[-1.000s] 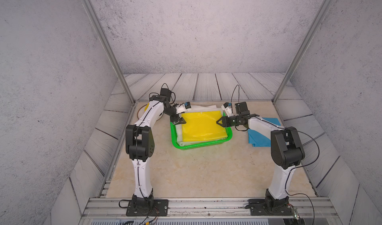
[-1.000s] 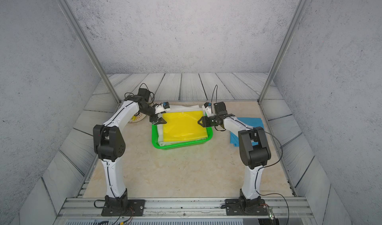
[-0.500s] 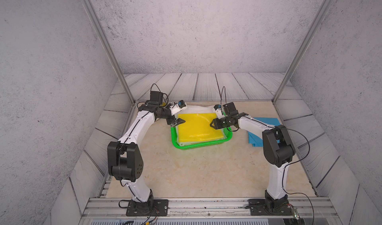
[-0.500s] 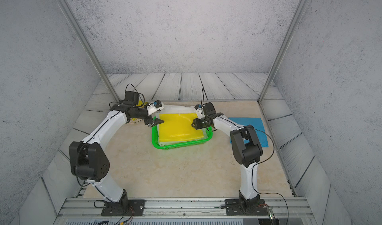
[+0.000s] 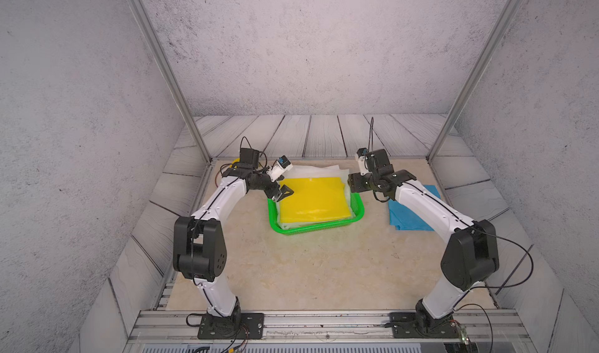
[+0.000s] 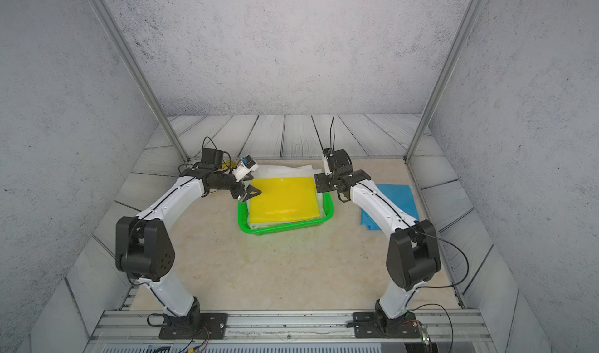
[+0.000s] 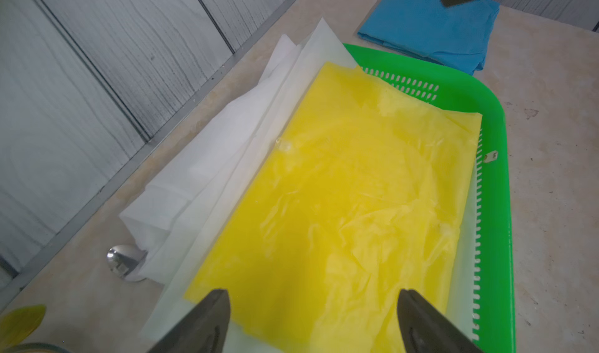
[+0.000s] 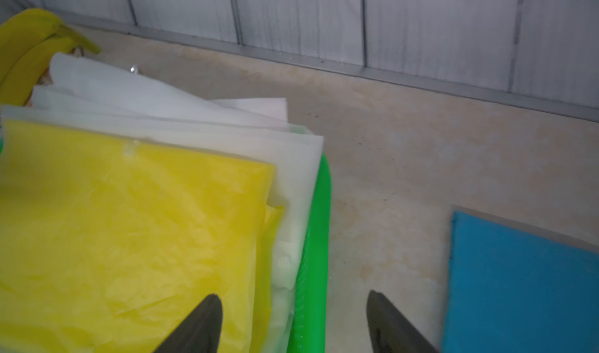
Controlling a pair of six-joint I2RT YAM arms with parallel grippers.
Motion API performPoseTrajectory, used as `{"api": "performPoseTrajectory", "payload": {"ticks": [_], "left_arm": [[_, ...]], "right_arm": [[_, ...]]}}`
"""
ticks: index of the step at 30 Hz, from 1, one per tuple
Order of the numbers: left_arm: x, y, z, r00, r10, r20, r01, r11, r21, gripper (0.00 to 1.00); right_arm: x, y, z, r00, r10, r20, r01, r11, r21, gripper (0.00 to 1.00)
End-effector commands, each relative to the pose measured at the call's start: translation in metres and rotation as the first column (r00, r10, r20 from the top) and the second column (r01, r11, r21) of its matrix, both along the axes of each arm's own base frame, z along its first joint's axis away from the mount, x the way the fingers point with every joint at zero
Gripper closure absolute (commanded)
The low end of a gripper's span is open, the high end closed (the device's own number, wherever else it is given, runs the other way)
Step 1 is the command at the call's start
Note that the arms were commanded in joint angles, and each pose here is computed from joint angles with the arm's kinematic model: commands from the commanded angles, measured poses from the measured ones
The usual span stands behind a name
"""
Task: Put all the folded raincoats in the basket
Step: Move the raincoat to the center of the board.
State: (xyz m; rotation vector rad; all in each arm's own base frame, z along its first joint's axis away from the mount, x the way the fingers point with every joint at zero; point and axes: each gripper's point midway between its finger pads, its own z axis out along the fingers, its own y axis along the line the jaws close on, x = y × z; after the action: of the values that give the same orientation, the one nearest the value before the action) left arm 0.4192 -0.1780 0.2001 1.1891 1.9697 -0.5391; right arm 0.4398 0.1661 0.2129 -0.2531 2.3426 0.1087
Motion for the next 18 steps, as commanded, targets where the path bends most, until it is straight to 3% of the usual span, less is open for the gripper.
{"api": "performPoseTrajectory", "payload": {"ticks": [1, 5, 9, 10, 14, 18], "left_arm": [[-0.027, 0.017, 0.018, 0.996, 0.088, -0.006, -0.088, 0.995, 0.045, 0.12], [-0.039, 0.042, 0.022, 0.970, 0.240, 0.041, -0.242, 0.967, 0.078, 0.09], [-0.032, 0.090, 0.018, 0.849, 0.524, 0.064, -0.526, 0.832, 0.174, 0.07], [-0.032, 0.100, 0.015, 0.824, 0.562, 0.073, -0.563, 0.799, 0.212, 0.01], [-0.033, 0.133, 0.008, 0.745, 0.653, 0.137, -0.659, 0.688, 0.304, 0.00], [-0.038, 0.136, 0.005, 0.740, 0.659, 0.134, -0.664, 0.683, 0.306, 0.00]], "right_arm": [[-0.021, -0.089, -0.023, 0.944, -0.328, -0.035, 0.305, 0.909, -0.286, 0.13], [-0.043, -0.142, -0.052, 0.850, -0.519, -0.095, 0.452, 0.809, -0.375, 0.13], [-0.058, -0.158, -0.096, 0.796, -0.563, -0.224, 0.464, 0.804, -0.371, 0.14], [-0.060, -0.157, -0.106, 0.790, -0.555, -0.259, 0.445, 0.811, -0.379, 0.14], [-0.068, -0.158, -0.137, 0.747, -0.562, -0.356, 0.390, 0.804, -0.449, 0.15], [-0.067, -0.169, -0.149, 0.723, -0.594, -0.352, 0.389, 0.772, -0.503, 0.17]]}}
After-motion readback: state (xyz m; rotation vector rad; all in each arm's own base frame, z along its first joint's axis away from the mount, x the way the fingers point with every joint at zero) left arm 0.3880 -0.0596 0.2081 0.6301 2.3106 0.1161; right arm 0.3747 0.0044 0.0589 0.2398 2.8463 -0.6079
